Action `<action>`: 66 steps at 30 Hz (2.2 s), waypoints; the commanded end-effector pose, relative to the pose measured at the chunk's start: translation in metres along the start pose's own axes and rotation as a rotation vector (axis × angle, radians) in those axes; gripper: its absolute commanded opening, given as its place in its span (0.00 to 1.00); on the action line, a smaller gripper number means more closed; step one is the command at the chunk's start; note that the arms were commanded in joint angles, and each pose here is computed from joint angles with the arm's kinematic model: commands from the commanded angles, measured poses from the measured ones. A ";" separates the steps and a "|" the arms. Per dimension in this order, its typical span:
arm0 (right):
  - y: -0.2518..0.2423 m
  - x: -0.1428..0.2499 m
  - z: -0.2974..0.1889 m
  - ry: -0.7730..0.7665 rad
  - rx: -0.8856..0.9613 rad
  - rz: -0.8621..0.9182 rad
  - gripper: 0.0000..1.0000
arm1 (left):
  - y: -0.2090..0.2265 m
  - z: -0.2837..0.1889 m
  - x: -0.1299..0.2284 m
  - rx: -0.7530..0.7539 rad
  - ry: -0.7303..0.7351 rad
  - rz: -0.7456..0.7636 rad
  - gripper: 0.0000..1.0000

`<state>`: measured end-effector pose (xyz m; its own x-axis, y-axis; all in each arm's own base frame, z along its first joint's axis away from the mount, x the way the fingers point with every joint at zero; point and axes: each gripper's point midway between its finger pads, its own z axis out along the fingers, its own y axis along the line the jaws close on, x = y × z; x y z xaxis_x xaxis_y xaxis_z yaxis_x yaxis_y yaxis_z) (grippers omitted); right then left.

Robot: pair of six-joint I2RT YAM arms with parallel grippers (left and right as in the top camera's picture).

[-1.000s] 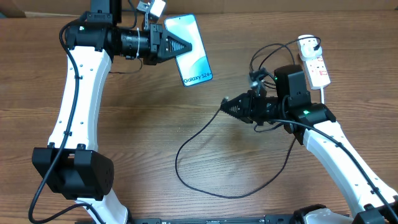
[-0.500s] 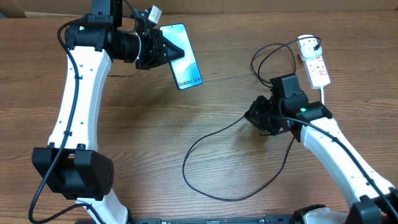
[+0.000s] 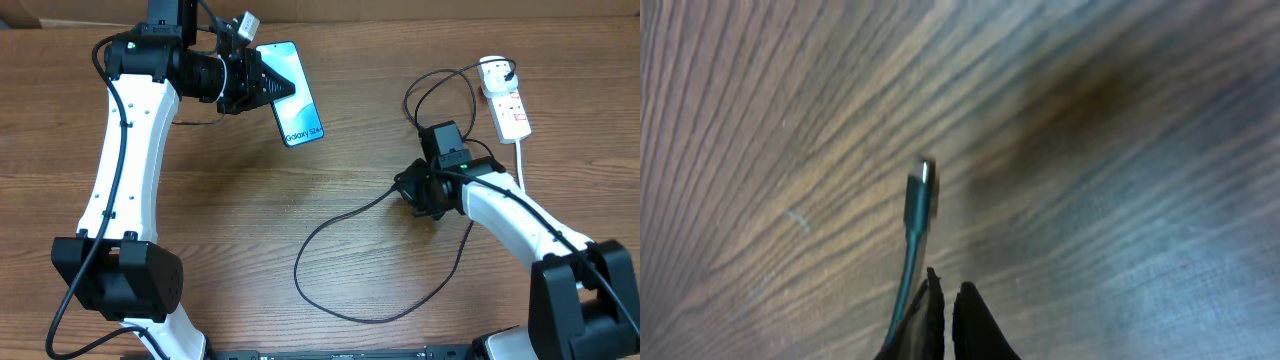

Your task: Plug charger to phone and switch on socket

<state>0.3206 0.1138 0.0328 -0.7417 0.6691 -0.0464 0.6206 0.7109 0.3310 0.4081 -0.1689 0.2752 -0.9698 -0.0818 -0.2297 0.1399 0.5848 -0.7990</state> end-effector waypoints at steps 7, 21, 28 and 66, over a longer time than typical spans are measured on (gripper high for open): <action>0.001 -0.001 0.004 -0.009 -0.002 0.026 0.57 | -0.010 -0.005 -0.001 0.027 -0.011 0.013 0.04; 0.008 0.014 0.036 0.015 0.019 0.087 0.48 | -0.009 -0.005 0.001 0.024 -0.002 0.001 0.04; 0.005 0.014 0.046 0.020 0.031 0.092 0.35 | -0.009 -0.005 0.002 0.022 0.002 0.000 0.04; 0.000 0.007 0.053 -0.033 0.027 0.082 0.24 | -0.009 -0.005 0.003 0.023 0.003 -0.002 0.04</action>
<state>0.3439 0.1374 0.0018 -0.6783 0.7320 -0.0634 0.6650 0.6484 0.3707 0.4049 -0.1682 0.2731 -0.9743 -0.0824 -0.2098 0.1221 0.5897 -0.7983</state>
